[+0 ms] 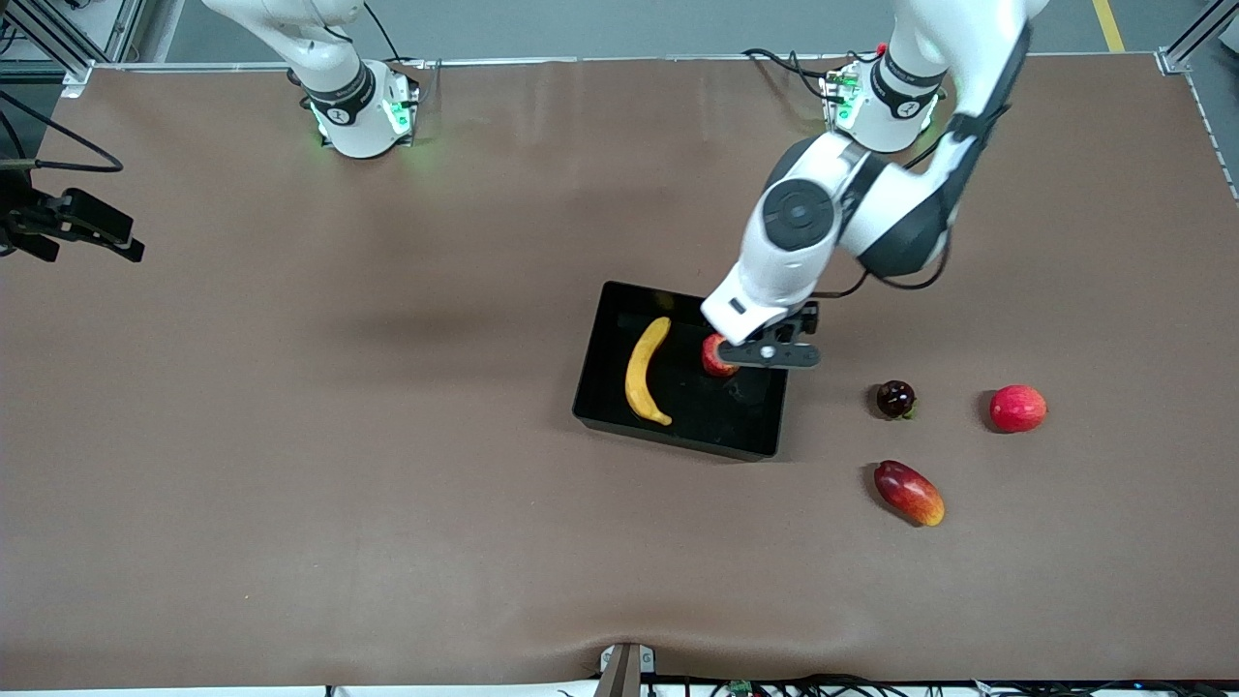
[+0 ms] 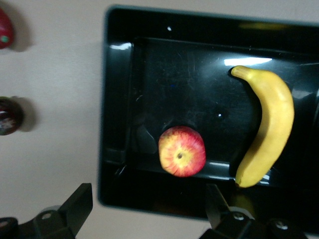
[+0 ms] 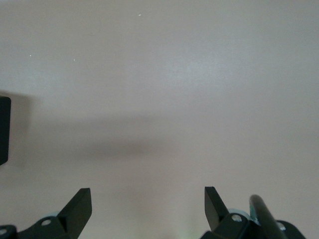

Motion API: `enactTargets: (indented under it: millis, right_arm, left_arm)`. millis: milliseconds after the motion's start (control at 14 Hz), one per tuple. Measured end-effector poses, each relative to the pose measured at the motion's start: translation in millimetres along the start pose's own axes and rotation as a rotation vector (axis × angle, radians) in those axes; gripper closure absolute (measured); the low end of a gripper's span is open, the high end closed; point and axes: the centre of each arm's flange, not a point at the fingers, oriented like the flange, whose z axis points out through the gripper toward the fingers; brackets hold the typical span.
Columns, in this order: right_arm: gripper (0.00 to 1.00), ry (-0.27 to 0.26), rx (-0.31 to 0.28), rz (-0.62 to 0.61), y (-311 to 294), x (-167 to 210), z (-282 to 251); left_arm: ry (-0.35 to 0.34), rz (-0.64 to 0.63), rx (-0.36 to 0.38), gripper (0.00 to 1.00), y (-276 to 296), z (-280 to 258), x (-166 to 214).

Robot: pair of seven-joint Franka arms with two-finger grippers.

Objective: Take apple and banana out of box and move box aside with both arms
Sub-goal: 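Grasp the red apple in the tray with the left gripper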

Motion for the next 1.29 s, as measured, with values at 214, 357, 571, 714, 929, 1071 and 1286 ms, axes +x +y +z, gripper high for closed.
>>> enactTargets:
  millis: [214, 357, 571, 714, 929, 1071, 1286]
  right_arm:
    - [0.00, 0.000, 0.000, 0.004, 2.0, 0.0, 0.0]
    - [0.00, 0.000, 0.000, 0.004, 2.1, 0.0, 0.0]
    - [0.00, 0.000, 0.000, 0.004, 2.3, 0.0, 0.0]
    - [0.00, 0.000, 0.000, 0.005, 2.5, 0.0, -0.1]
    - [0.00, 0.000, 0.000, 0.005, 2.5, 0.0, 0.0]
    - [0.00, 0.000, 0.000, 0.005, 2.5, -0.1, 0.0]
    - [0.00, 0.000, 0.000, 0.005, 2.5, -0.1, 0.0]
  left_arm:
    - [-0.010, 0.021, -0.002, 0.00, 17.0, 35.1, -0.5]
    - [-0.016, 0.027, -0.007, 0.00, 22.1, 52.8, 0.3]
    - [-0.034, 0.006, -0.004, 0.00, 29.4, 73.8, -2.3]
    - [-0.051, -0.002, 0.001, 0.00, 34.8, 88.4, -5.7]
    - [-0.066, 0.002, 0.004, 0.00, 40.0, 109.8, -8.4]
    - [-0.055, 0.015, 0.019, 0.00, 39.9, 121.6, -7.4]
    - [-0.048, 0.025, 0.044, 0.15, 38.4, 133.7, -6.9]
